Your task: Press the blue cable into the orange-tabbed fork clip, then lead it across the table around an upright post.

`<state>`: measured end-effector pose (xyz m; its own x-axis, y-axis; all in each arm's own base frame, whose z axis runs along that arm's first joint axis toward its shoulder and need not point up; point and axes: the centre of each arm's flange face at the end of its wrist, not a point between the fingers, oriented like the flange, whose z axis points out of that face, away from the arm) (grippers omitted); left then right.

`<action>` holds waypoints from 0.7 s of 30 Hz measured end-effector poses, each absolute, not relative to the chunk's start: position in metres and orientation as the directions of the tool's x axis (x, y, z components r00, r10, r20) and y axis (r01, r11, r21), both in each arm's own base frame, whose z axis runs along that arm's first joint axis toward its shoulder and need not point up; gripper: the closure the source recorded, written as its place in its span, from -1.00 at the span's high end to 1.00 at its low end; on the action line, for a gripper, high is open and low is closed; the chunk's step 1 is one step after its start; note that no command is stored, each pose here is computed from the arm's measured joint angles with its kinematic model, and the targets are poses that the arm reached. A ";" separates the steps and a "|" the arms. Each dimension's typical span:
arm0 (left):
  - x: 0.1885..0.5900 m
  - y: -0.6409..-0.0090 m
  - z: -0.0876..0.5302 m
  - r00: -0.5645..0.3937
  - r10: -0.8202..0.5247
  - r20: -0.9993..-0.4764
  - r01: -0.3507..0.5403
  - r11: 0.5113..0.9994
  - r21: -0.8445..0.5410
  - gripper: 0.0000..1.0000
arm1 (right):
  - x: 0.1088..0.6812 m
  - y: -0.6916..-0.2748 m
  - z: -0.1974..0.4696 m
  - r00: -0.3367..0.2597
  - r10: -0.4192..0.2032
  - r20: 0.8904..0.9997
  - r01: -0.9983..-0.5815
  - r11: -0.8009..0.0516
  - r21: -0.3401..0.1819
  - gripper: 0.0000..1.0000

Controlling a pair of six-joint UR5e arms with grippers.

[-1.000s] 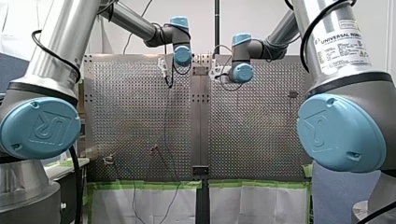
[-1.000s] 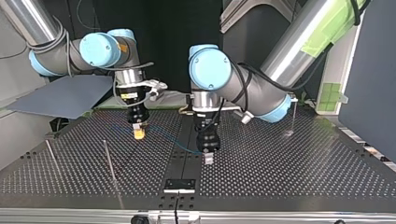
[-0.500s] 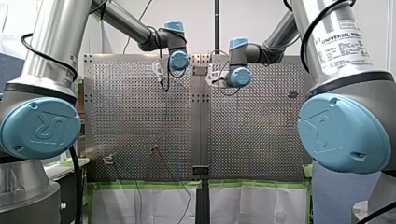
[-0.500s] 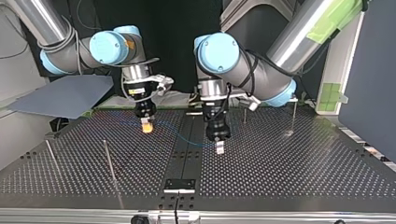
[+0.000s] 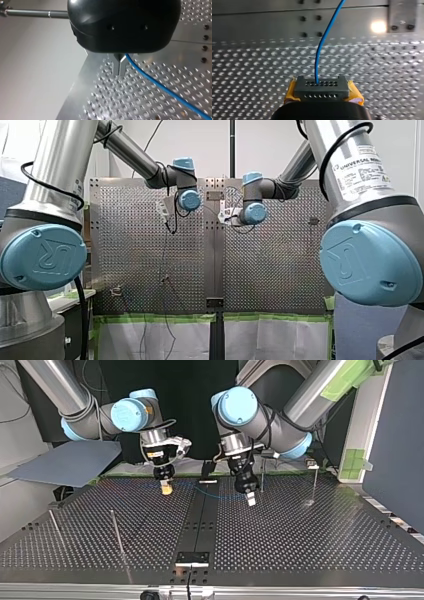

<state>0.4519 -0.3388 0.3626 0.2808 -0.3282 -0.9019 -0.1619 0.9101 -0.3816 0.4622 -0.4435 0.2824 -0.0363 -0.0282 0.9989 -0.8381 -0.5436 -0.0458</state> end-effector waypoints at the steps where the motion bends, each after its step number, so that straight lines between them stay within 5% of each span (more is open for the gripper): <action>1: 0.451 -0.337 0.359 0.283 -0.331 -0.900 -0.168 0.907 -0.386 -1.00 | 0.463 -0.444 0.278 -0.031 -0.033 0.999 -0.838 -0.543 -0.044 -1.00; 21: 0.432 -0.315 0.248 0.241 -0.332 -0.912 -0.216 0.898 -0.384 -1.00 | 0.474 -0.444 0.226 0.031 -0.081 0.996 -0.832 -0.555 -0.019 -1.00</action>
